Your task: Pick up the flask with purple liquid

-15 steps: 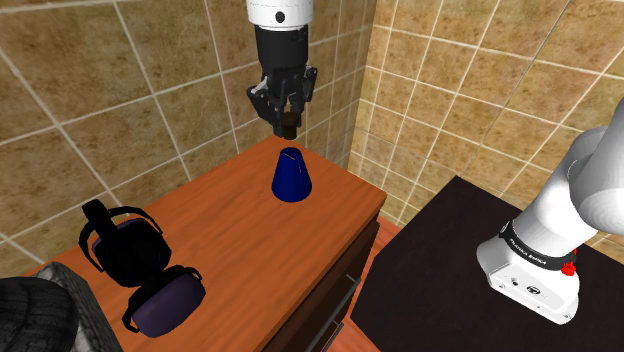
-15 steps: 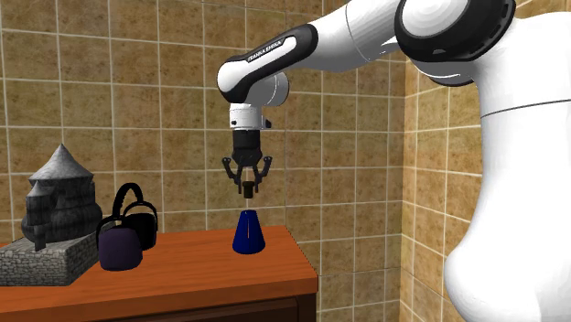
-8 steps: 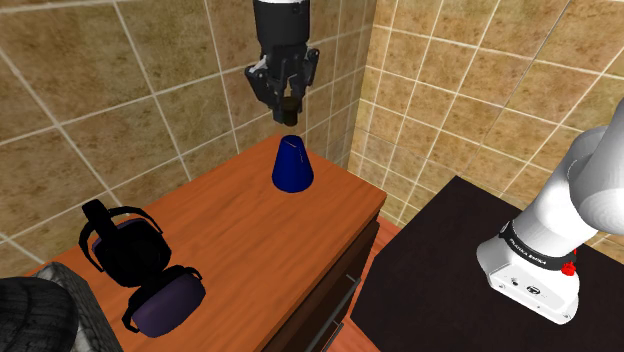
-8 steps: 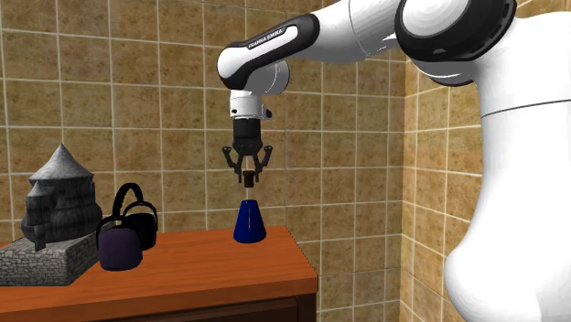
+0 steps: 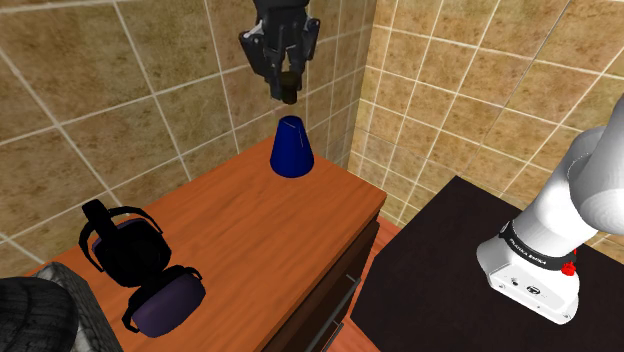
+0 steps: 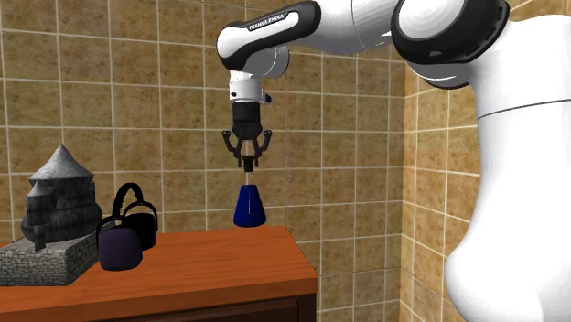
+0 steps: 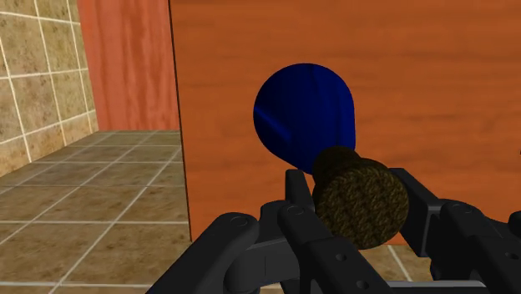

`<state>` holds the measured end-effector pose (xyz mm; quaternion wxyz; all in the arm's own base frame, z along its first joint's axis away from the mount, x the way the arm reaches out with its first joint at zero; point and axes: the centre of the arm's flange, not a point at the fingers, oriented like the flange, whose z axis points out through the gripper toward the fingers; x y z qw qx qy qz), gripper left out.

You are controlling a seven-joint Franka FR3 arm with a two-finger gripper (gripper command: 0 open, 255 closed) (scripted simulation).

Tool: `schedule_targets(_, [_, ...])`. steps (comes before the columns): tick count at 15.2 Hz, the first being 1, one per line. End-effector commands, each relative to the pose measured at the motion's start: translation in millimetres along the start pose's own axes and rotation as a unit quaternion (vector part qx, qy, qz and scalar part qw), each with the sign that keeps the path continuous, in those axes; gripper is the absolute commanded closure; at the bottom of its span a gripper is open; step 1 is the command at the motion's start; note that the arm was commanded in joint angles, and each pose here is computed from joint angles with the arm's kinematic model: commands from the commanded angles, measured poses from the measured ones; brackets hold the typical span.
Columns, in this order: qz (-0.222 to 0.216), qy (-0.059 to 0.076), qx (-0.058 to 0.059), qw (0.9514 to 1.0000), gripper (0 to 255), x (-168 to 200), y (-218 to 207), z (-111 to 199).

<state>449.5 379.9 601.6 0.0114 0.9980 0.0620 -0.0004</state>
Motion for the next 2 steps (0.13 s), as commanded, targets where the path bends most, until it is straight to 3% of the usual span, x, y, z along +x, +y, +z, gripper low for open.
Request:
schedule_targets(1, [0.000,0.000,0.000,1.0000,255,1.0,0.4,-6.2])
schedule_targets(2, [0.000,0.000,0.000,1.0000,255,1.0,0.4,-6.2])
